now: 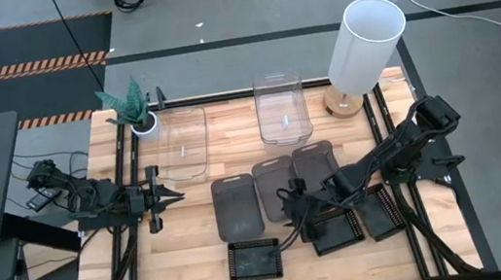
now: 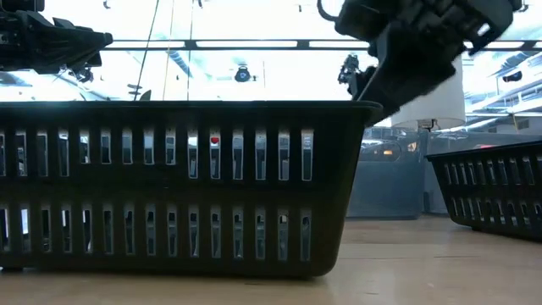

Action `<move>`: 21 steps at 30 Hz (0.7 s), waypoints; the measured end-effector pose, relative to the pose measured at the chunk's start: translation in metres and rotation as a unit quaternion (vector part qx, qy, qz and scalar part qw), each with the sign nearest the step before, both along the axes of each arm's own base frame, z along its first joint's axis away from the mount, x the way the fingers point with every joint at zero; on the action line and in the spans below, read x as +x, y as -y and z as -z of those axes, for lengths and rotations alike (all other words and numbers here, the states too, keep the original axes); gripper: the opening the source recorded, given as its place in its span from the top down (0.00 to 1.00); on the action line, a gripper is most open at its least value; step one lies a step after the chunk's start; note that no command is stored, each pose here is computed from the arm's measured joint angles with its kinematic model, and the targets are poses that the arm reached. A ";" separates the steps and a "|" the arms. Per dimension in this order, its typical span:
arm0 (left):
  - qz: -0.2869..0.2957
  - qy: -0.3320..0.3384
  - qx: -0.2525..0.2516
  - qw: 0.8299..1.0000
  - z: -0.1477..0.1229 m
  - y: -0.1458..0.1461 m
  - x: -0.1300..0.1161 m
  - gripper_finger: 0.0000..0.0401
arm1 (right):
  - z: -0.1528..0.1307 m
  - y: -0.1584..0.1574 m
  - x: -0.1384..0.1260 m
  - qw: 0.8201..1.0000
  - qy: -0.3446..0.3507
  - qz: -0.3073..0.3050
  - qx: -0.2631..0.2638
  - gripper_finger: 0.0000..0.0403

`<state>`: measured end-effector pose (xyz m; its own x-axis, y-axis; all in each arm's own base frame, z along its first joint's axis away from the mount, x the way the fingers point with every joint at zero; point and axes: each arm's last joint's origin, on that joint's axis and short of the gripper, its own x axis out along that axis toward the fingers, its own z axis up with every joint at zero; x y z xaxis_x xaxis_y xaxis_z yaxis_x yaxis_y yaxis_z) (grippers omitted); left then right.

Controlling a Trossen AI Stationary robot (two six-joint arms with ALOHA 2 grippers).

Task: Stack baskets by color
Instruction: Stack the middle gray bin on top of the right gray bin

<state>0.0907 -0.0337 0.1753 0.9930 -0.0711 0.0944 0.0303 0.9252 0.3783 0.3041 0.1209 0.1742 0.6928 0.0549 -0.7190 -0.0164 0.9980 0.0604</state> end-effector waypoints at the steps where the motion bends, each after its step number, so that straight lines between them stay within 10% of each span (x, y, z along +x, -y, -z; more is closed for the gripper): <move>1: 0.000 0.000 0.000 1.000 0.000 0.000 0.000 0.92 | 0.004 0.001 -0.002 1.000 0.002 0.000 0.000 0.43; 21: 0.000 0.000 0.000 1.000 0.000 0.000 0.000 0.92 | 0.027 0.008 -0.017 1.000 -0.014 0.009 -0.017 0.60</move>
